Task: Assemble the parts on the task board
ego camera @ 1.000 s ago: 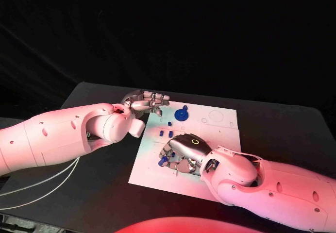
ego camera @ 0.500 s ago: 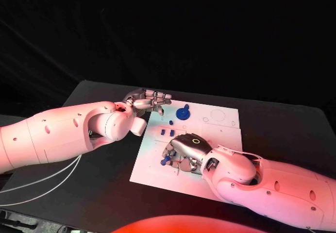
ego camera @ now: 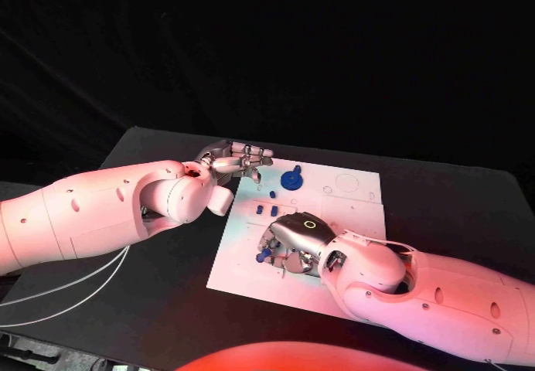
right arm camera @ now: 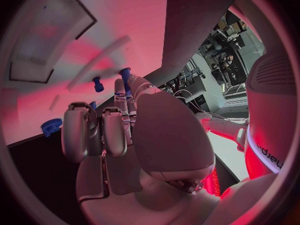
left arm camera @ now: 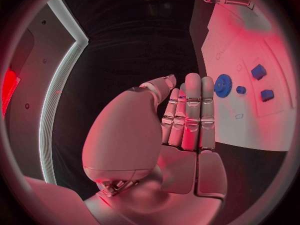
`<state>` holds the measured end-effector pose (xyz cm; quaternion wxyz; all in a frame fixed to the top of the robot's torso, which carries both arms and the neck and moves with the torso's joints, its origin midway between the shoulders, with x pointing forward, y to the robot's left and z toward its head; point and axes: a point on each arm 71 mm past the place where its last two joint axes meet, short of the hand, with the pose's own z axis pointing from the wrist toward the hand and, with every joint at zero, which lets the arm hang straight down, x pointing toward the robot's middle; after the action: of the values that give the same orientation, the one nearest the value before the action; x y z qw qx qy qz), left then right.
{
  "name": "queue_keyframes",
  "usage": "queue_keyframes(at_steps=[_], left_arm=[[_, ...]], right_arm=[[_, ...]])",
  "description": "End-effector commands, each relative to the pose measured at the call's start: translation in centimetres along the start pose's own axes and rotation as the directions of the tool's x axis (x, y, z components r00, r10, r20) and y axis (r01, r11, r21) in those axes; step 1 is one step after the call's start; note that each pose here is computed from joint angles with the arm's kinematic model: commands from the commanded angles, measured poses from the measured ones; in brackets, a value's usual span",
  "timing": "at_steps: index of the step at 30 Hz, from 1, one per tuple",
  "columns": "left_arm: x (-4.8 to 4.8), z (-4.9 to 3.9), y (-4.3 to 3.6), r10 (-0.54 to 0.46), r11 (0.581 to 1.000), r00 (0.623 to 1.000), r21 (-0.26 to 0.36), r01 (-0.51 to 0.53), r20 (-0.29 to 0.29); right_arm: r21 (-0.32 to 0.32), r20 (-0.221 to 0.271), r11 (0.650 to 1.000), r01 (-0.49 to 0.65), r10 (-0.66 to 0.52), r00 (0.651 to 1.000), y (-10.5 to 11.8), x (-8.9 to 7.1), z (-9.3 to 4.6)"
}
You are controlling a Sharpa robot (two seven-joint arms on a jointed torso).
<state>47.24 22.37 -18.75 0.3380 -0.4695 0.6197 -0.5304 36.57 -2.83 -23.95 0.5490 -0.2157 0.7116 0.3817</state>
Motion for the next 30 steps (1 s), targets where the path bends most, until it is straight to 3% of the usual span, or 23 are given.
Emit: queue_keyframes(at_steps=[1,20,25,30], left_arm=[[0.28,0.00,-0.09,-0.004,1.000,1.000,0.003,0.004,-0.021],[0.25,-0.07,-0.07,-0.005,1.000,1.000,-0.003,0.005,-0.025],[0.19,-0.10,-0.06,-0.005,1.000,1.000,-0.004,0.005,-0.024],[0.14,-0.12,-0.06,-0.005,1.000,1.000,-0.004,0.005,-0.024]], right_arm=[[-0.002,-0.025,1.000,0.026,-0.026,0.999,0.2,0.3,0.2],[0.009,0.005,1.000,0.019,-0.019,1.000,0.2,0.2,0.4],[0.001,0.064,1.000,0.000,0.000,0.998,0.3,-0.3,0.0],[-0.018,0.139,0.998,-0.060,0.062,0.988,0.2,-1.4,-1.4]])
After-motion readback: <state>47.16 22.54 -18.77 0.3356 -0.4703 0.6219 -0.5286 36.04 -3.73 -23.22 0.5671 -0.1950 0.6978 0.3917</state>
